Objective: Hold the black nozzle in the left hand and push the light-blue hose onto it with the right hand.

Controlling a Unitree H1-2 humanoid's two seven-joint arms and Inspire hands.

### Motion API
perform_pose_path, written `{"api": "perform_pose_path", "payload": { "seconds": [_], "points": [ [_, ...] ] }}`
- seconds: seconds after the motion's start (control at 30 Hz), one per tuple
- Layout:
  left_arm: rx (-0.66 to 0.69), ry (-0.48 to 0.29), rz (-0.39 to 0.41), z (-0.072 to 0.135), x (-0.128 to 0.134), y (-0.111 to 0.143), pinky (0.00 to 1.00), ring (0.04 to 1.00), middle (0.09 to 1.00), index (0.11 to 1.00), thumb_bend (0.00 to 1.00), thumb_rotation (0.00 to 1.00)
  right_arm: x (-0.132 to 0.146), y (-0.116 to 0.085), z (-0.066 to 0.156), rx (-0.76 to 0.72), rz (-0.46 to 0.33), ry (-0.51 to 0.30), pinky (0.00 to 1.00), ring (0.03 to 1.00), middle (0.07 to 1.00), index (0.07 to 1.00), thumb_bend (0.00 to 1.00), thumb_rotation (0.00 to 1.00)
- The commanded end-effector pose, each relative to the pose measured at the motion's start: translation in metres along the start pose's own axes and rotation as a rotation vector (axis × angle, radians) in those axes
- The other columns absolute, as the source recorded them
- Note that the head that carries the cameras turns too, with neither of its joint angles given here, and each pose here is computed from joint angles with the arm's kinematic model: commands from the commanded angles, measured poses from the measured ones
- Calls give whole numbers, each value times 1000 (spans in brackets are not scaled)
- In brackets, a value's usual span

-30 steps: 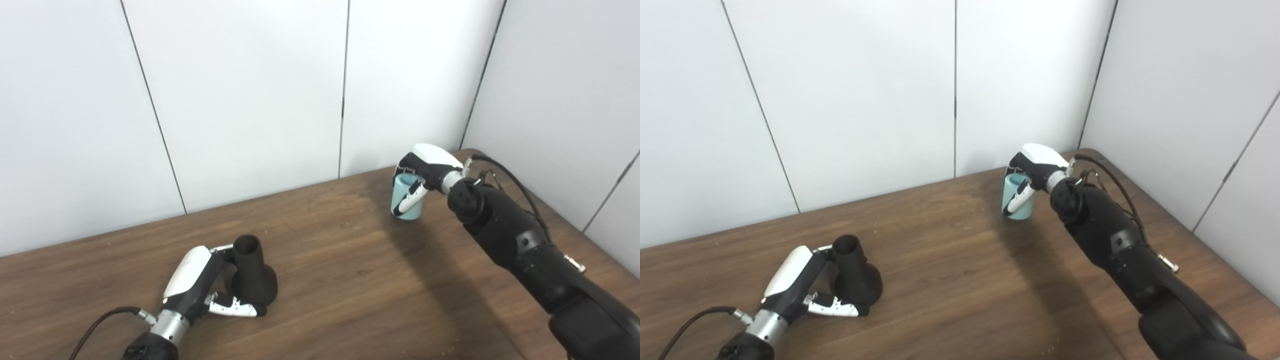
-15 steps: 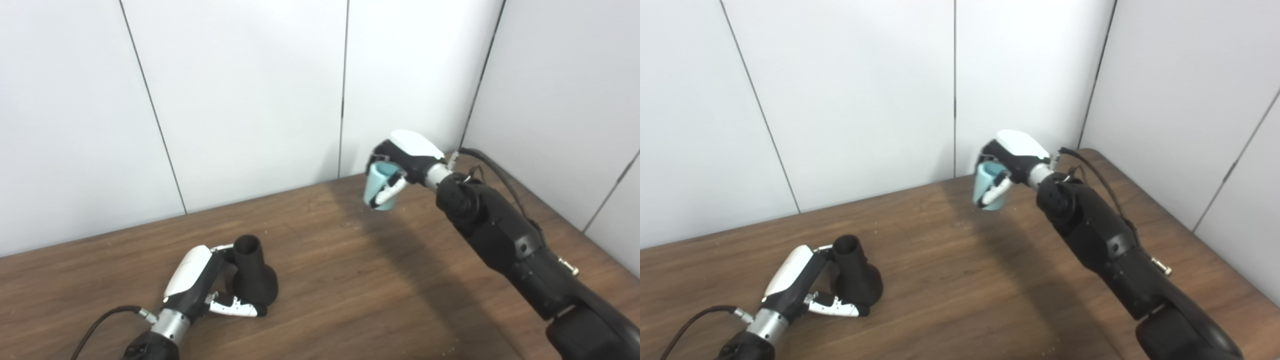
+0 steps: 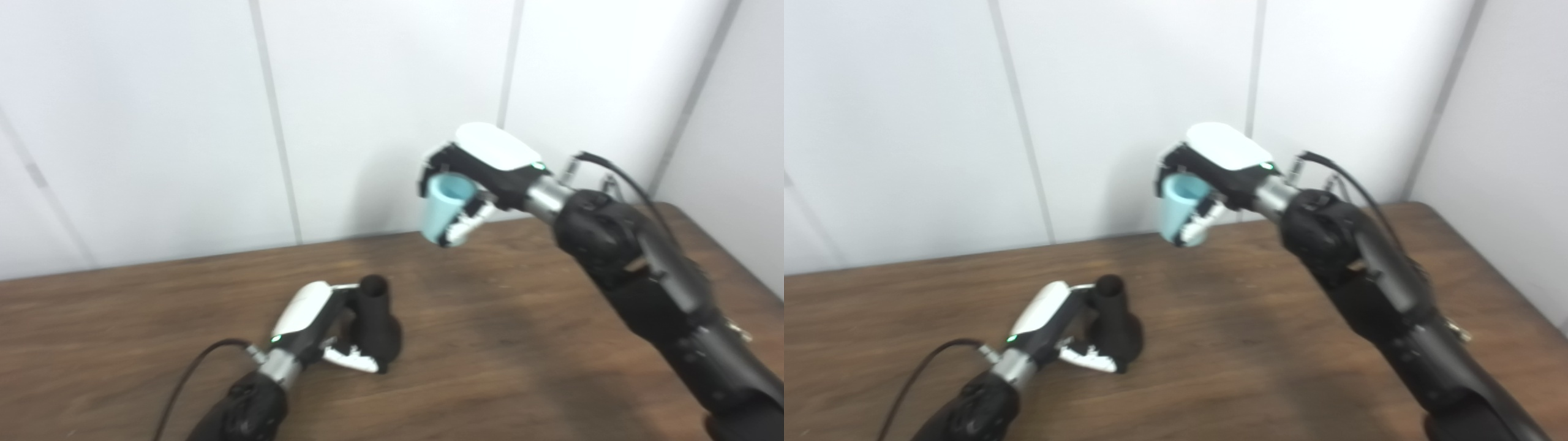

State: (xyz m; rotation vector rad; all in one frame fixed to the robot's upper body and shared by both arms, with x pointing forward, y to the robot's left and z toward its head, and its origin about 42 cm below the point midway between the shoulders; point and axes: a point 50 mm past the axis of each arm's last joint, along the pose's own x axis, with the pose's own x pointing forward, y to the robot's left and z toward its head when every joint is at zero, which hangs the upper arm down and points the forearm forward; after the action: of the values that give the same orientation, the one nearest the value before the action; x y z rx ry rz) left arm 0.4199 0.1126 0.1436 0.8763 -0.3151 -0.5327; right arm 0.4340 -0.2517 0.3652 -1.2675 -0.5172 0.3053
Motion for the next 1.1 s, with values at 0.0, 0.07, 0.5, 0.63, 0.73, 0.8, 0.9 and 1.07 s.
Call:
{"api": "perform_pose_path", "payload": {
  "seconds": [0.0, 0.07, 0.5, 0.63, 0.73, 0.8, 0.9, 1.07],
  "points": [
    [24, 128, -213, -15, -17, -44, 859, 571, 471, 495, 526, 0, 12, -33, 20, -21, -86, -105, 631, 525, 465, 458, 513, 0],
    [25, 128, -215, -11, -14, -47, 858, 568, 469, 498, 526, 0, 13, -33, 24, 9, -87, -120, 486, 463, 485, 471, 509, 0],
    [33, 152, -221, 1, -6, -51, 847, 558, 478, 490, 526, 0, 18, -28, 48, 15, -53, -190, 342, 437, 509, 501, 499, 0],
    [40, 153, -225, 0, -6, -50, 847, 557, 474, 493, 526, 0, 20, -24, 53, -7, -35, -200, 346, 418, 501, 495, 500, 0],
    [48, 151, -226, -1, -6, -49, 851, 557, 473, 493, 526, 0, 21, -22, 56, -20, -21, -203, 354, 412, 495, 493, 501, 0],
    [52, 148, -226, 0, -7, -49, 851, 557, 473, 493, 526, 0, 23, -20, 58, -25, -9, -205, 409, 412, 494, 487, 503, 0],
    [54, 145, -226, 1, -7, -48, 851, 557, 474, 493, 526, 0, 25, -14, 57, -18, 6, -206, 398, 411, 498, 489, 502, 0],
    [55, 144, -226, 2, -7, -49, 852, 557, 477, 491, 526, 0, 26, -5, 57, 16, 34, -182, 340, 436, 514, 501, 499, 0]
  ]
}}
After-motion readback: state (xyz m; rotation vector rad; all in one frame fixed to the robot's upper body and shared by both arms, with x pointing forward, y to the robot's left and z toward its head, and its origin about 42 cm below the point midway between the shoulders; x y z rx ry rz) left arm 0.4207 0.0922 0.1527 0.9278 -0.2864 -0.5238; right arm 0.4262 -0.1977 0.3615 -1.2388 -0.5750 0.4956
